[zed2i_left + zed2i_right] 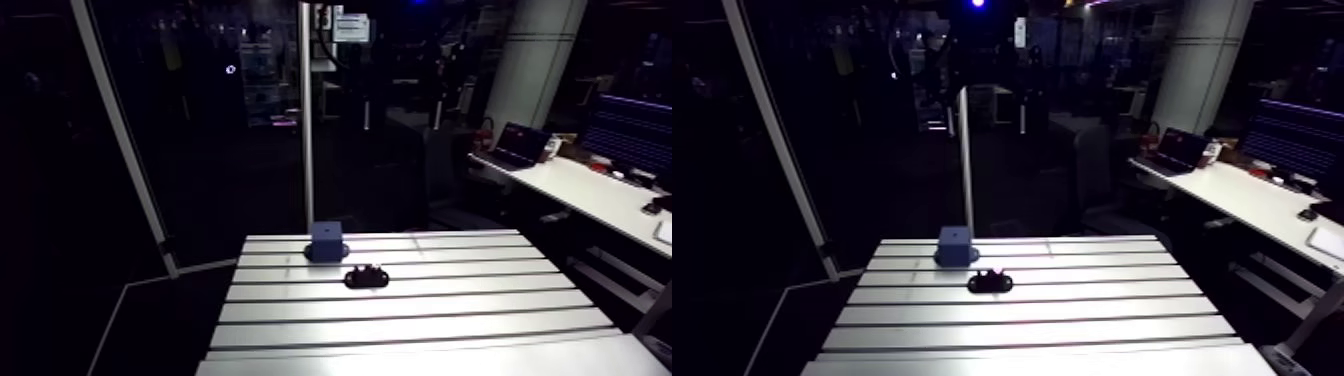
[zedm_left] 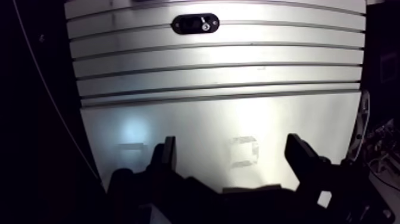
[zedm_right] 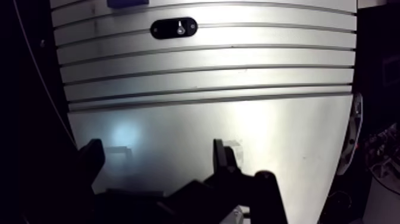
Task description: Pick up the M10 bolt and insert it into the hole until fully seated.
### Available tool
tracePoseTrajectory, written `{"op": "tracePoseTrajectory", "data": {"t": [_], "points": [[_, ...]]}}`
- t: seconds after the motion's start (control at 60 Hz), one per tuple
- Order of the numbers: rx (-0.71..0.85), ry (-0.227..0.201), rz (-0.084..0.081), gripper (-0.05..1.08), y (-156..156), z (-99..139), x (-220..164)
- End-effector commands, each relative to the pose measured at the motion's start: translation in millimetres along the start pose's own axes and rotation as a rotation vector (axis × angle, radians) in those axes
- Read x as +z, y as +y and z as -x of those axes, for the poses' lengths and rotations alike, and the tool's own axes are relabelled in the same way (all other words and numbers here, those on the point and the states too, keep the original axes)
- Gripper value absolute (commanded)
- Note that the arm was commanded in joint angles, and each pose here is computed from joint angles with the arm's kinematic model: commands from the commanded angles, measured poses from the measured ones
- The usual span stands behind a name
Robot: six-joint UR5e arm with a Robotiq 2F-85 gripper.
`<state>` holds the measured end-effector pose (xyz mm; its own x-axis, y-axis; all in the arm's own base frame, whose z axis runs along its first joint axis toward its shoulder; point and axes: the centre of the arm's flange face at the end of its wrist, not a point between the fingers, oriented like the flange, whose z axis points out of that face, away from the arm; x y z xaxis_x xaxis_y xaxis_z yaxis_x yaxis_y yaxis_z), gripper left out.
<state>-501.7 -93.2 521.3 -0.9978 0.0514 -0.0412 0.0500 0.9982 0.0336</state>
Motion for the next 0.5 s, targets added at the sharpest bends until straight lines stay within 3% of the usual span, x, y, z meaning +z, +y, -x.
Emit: {"op": "tracePoseTrajectory", "data": {"t": [0.017,0.5], "points": [[-0.074,0.028,0.005,0.01,-25.0,8.6,-10.8],[-0.071,0.023,0.007,0.01,-24.2,8.5,-8.0]]}}
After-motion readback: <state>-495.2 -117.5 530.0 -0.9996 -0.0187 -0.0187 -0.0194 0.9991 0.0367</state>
